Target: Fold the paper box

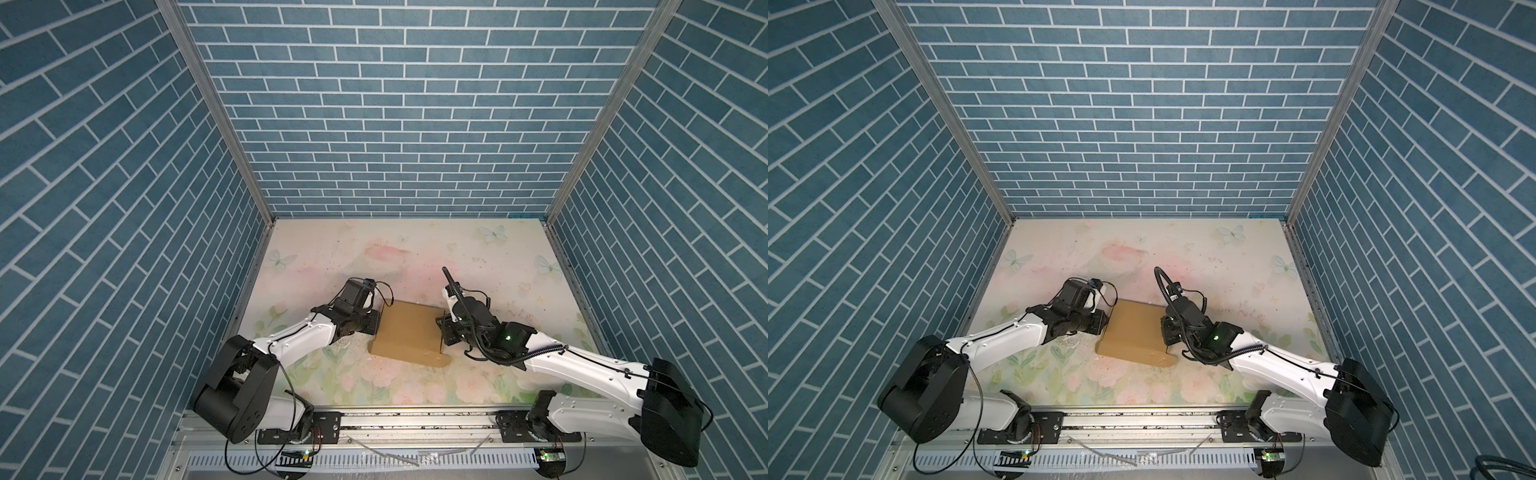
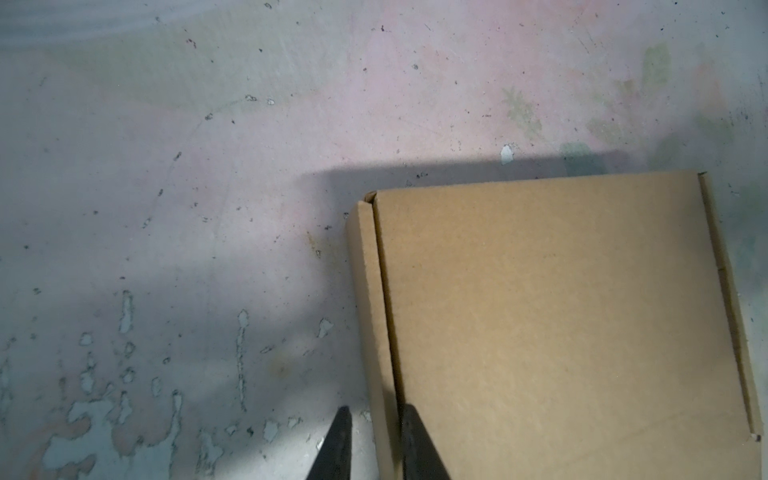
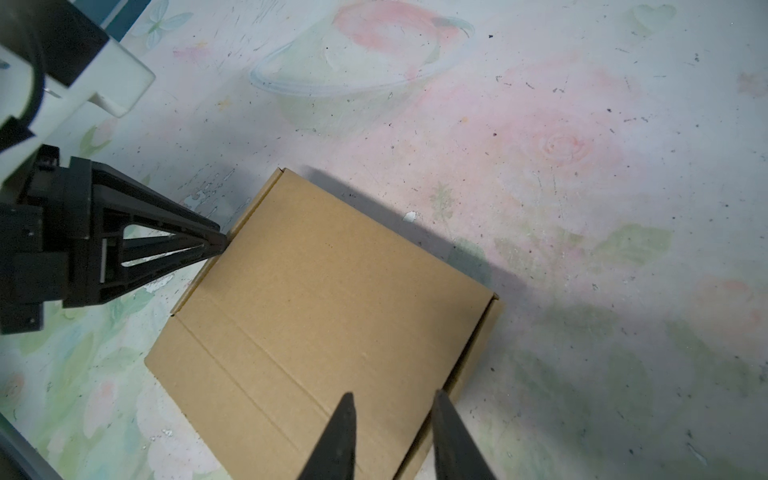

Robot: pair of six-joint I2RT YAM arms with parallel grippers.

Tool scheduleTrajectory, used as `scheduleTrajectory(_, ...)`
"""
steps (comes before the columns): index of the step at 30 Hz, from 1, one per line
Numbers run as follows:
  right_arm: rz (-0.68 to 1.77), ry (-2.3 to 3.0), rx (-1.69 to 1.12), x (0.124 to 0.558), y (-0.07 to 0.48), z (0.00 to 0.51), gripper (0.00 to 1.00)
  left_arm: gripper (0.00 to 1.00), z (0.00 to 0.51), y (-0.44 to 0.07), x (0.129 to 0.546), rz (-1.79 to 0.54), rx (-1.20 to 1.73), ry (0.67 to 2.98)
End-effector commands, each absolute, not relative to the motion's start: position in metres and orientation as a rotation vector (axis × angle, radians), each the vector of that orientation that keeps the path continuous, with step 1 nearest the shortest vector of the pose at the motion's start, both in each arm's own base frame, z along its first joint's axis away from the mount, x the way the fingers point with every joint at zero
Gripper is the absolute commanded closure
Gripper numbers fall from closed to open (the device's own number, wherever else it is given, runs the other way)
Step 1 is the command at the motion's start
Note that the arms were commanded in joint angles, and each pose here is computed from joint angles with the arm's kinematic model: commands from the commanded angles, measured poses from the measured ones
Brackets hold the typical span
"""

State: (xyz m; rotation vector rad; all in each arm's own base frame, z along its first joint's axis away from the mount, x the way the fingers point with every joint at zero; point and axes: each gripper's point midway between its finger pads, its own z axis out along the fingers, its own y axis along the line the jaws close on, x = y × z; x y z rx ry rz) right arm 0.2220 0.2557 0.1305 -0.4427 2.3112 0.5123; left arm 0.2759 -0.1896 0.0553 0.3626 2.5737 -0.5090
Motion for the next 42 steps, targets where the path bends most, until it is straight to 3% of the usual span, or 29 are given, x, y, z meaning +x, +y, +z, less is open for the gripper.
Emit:
scheduleTrajectory(1, 0.521, 2.336, -0.339, 0.220, 0.241, 0.125, 0.59, 0.78, 0.045, -0.181, 0.271, -0.485, 0.328, 2.601)
scheduleTrajectory(6, 0.546, 2.354, -0.222, 0.217, 0.227, 0.123, 0.47, 0.79, 0.043, -0.180, 0.270, -0.502, 0.309, 2.598)
scheduleTrajectory(13, 0.557, 2.405, -0.098, 0.212, 0.208, 0.116, 0.41, 0.82, 0.042, -0.181, 0.271, -0.522, 0.293, 2.593)
scheduleTrajectory(21, 0.713, 2.393, 0.041, 0.209, 0.210, 0.120, 0.25, 0.83, 0.041, -0.179, 0.270, -0.543, 0.262, 2.585)
scheduleTrajectory(33, 1.006, 2.368, 0.192, 0.214, 0.234, 0.108, 0.18, 0.85, 0.041, -0.175, 0.266, -0.546, 0.241, 2.582)
scheduleTrajectory(42, 1.068, 2.397, 0.264, 0.215, 0.240, 0.088, 0.17, 0.86, 0.037, -0.173, 0.264, -0.543, 0.224, 2.584)
